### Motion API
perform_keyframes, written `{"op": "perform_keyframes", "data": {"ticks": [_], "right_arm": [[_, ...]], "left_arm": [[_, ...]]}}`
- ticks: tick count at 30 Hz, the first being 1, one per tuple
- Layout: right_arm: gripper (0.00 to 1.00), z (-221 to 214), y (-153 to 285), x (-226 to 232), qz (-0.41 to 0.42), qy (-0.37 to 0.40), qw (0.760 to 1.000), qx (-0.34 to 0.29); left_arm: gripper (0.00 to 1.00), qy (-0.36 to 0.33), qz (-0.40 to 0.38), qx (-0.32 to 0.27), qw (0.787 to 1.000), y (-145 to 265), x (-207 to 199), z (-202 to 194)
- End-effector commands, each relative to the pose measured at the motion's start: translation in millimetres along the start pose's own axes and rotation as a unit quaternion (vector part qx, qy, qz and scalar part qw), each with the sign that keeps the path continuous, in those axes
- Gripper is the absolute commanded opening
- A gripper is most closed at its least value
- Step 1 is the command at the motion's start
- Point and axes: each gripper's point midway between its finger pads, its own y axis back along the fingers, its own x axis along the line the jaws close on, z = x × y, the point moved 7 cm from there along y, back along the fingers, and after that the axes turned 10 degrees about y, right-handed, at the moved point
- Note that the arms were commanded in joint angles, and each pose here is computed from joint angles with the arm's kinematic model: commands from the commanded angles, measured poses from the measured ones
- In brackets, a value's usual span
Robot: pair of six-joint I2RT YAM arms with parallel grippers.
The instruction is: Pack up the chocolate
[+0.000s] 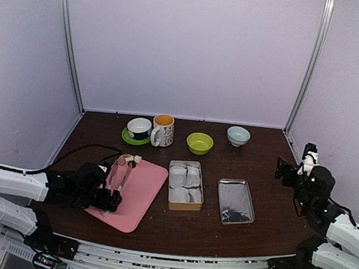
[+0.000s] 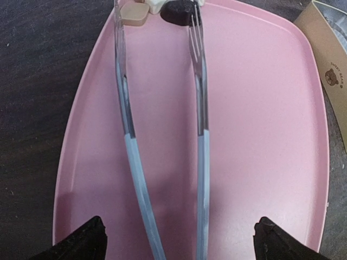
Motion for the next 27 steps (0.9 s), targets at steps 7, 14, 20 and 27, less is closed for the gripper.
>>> {"op": "perform_keyframes", "data": {"ticks": [7, 14, 20, 27], "right_arm": [[0.93, 3.7, 0.6, -1.2, -0.002, 0.001, 1.000, -0.017], [0.93, 3.2, 0.3, -1.4, -0.004, 0.001, 1.000, -0.016], [0.93, 3.6, 1.0, -2.2, -0.006, -0.001, 1.000, -0.018], [0.92, 3.4, 0.2, -2.2, -0.008, 0.000, 1.000, -0.016]], "left_arm": [[0.82, 0.042, 0.025, -0.031, 0.998, -10.0, -7.5, 10.6], [0.77, 0.030, 0.061, -0.019, 0.998, -19.3, -6.4, 7.5], [0.75, 0.013, 0.108, -0.006, 0.994, -27.0, -10.3, 5.5], [0.63, 0.023, 0.118, 0.009, 0.993, -35.5, -10.1, -2.5]]}}
